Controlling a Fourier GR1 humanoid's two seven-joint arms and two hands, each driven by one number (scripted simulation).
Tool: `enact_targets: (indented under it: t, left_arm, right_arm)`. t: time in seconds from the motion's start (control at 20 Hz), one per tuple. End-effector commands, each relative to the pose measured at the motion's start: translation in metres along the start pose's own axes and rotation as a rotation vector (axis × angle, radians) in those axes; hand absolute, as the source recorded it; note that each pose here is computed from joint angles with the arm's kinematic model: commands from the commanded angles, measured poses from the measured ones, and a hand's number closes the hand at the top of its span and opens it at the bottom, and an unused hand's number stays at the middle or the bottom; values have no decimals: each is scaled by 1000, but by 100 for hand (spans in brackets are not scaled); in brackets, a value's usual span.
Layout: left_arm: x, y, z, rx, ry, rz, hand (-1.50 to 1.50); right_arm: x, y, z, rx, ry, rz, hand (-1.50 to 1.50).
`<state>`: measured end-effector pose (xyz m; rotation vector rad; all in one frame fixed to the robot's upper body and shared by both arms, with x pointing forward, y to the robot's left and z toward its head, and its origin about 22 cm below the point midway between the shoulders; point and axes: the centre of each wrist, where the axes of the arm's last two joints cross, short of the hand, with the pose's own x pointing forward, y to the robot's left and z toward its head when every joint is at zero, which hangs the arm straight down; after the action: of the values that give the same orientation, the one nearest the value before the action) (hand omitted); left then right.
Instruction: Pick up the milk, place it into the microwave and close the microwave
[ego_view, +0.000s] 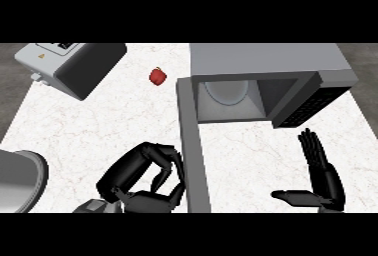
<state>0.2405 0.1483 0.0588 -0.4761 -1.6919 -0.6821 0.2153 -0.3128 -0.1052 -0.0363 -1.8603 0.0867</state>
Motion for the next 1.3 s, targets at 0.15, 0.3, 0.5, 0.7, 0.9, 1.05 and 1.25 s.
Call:
enact_targets:
  t: [0.15,0.3,0.5,0.7,0.9,1.05,1.25]
  left_arm:
    - [-56,-49,-35,-74,83,-75,150]
    - [-78,-61,-46,-52,60,-142,150]
    - [-96,-65,-60,33,11,-144,150]
    - [-115,-81,-56,74,-17,-129,150]
    - [-112,-72,-80,80,42,-88,150]
    - [-113,-85,-80,34,80,-94,150]
    - [-96,-95,-89,84,-34,-48,150]
  right_arm:
    - [44,-33,30,50,-54,48,-150]
    - [63,-31,29,82,-93,16,-150]
    - [75,-26,55,98,-142,-40,-150]
    - [106,-22,35,142,-173,-86,-150]
    - [123,-27,20,180,-206,-81,-150]
    - [134,-20,14,190,-219,-82,-150]
    - [145,-26,15,250,-227,-118,-150]
